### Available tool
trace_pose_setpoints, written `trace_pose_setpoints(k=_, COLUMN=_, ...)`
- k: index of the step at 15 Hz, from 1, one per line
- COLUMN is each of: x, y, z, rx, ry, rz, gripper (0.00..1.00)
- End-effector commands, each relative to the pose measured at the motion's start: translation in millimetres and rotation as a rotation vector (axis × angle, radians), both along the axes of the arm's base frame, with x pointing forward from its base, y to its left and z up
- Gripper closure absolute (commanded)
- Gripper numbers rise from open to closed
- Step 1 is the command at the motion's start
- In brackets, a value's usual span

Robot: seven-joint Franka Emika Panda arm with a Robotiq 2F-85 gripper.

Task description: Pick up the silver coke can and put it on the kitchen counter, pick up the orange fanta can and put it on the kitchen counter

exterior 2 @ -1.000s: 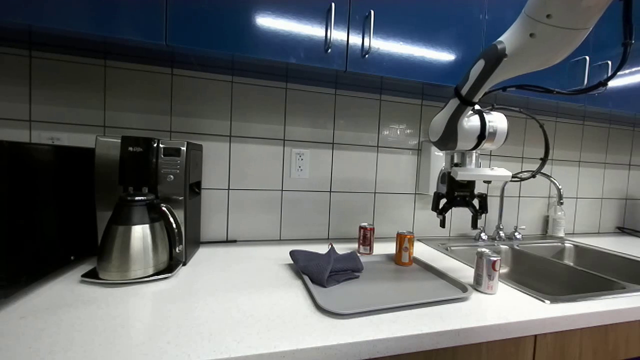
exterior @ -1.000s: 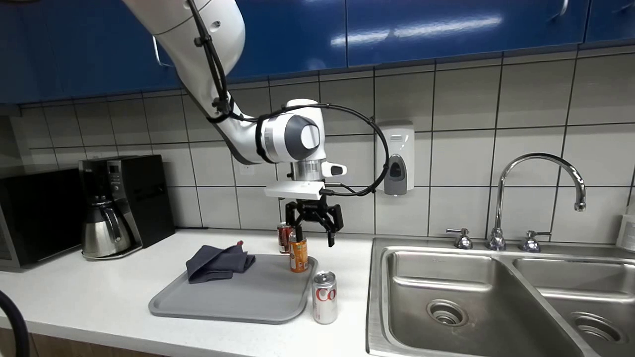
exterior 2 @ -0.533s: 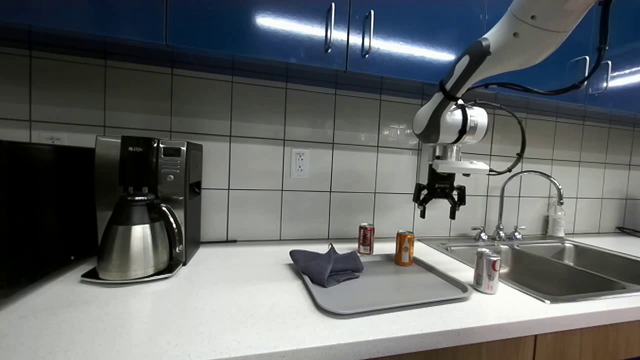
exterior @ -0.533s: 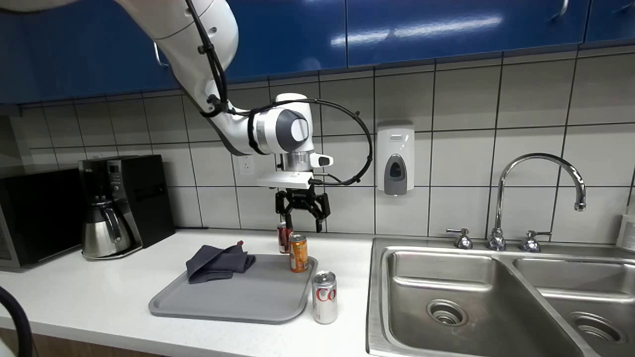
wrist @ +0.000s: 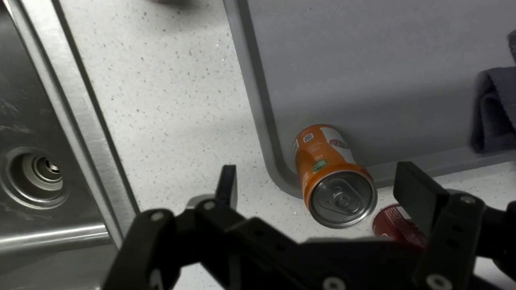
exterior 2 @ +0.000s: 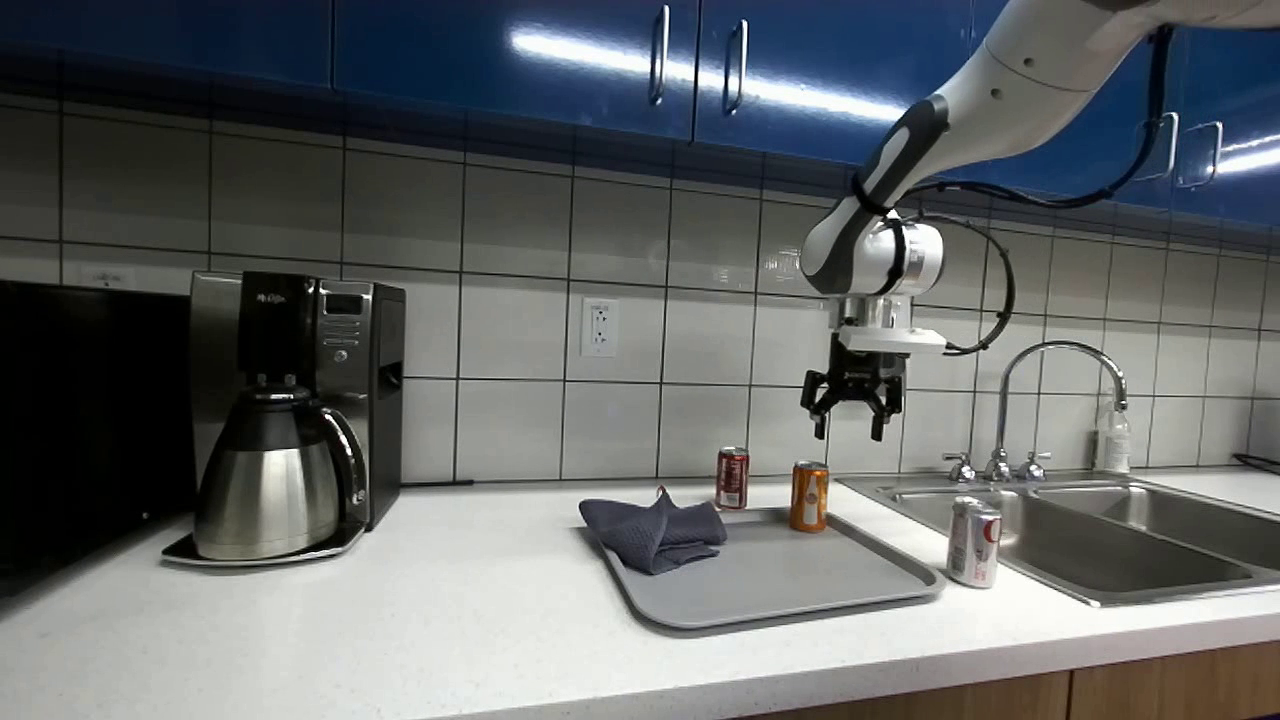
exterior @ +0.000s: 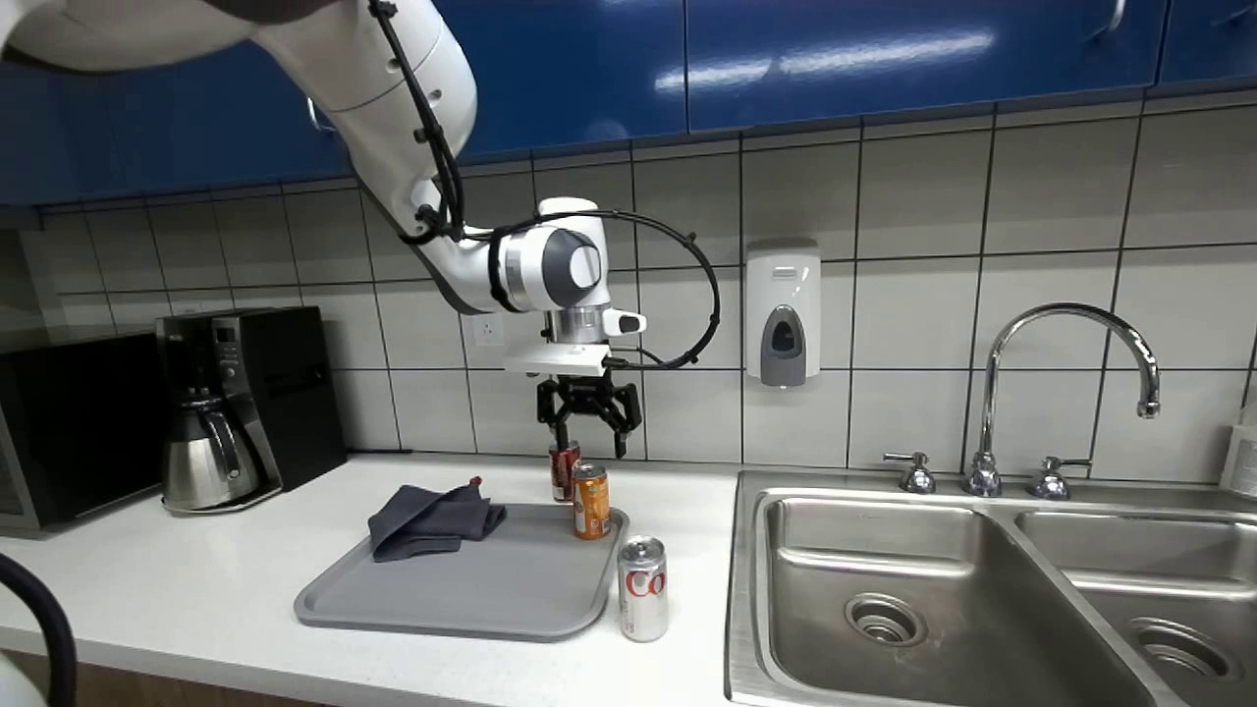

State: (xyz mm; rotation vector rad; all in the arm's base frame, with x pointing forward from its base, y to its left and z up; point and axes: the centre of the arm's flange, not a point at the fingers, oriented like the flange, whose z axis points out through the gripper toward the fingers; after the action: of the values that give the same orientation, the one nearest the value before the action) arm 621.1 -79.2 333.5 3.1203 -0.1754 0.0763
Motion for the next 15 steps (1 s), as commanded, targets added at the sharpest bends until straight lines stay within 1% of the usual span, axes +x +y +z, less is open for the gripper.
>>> trace_pose_setpoints(k=1, x=28, y=8, z=-6, rx=0.008, ry=0.015, rz=0.000, gripper=0.00)
trace_pose_setpoints(k=7, x=52, y=15, z=-37, rx=0.002, ry=0.032, rz=0.009, gripper=0.00)
trace_pose_setpoints(k=15, x=65, y=18, z=-62, rx=0.001, ry=0.047, rz=0.016, gripper=0.00)
